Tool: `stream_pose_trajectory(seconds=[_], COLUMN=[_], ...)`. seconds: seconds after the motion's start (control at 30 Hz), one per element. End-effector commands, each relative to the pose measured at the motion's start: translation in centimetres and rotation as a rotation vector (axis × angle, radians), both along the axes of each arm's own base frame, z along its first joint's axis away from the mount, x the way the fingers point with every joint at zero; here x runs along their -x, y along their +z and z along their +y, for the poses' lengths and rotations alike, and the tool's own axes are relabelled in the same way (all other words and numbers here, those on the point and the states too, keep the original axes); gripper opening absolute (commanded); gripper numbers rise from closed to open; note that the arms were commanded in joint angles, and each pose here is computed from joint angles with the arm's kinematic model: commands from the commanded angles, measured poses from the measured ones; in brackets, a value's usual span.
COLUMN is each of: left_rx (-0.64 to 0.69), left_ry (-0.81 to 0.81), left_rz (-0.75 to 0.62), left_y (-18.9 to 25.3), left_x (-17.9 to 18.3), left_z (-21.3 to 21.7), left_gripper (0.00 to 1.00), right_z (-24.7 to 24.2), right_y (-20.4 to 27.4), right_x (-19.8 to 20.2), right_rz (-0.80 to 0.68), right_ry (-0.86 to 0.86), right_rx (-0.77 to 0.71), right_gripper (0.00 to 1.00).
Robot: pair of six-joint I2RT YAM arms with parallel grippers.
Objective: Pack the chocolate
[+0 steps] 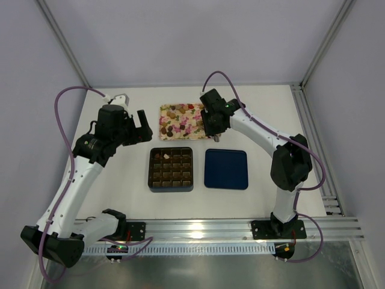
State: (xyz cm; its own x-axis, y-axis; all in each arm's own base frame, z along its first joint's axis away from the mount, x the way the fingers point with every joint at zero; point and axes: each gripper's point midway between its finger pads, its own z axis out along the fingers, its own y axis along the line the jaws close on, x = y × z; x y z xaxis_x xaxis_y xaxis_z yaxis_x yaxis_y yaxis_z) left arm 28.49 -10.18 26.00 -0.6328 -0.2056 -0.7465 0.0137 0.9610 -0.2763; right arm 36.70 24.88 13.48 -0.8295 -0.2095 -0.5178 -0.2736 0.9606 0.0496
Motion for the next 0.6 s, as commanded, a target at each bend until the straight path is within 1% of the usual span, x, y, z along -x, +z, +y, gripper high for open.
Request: stream_pose_trajectory(seconds=[0.0, 0.13, 0.4, 0.57], left_rx=[-0.004, -0.003, -0.001, 0.006], left_ry=[0.005, 0.006, 0.009, 0.01], left_rz=[-0.04, -0.041, -0.049, -0.055], left_y=[1.5, 1.6, 1.9, 2.3], left_x=[-0.3, -0.3, -0.1, 0.0], left_z=[0.2, 0.2, 0.3, 0.3], left_gripper=[0.96, 0.97, 0.97, 0.97], right_z=[0.7, 0.8, 0.2, -0.1], right_y=[1.5, 1.9, 4.6, 7.3], right_x=[-1.3, -1.4, -1.2, 0.2], right_rz=[-0.051, -0.06, -0.109, -0.136], right_ry=[0.005, 0.002, -0.012, -0.009], right_rx=[-0.029, -0.036, -0.055, -0.105], right_gripper=[0.35, 0.29, 0.26, 0.25])
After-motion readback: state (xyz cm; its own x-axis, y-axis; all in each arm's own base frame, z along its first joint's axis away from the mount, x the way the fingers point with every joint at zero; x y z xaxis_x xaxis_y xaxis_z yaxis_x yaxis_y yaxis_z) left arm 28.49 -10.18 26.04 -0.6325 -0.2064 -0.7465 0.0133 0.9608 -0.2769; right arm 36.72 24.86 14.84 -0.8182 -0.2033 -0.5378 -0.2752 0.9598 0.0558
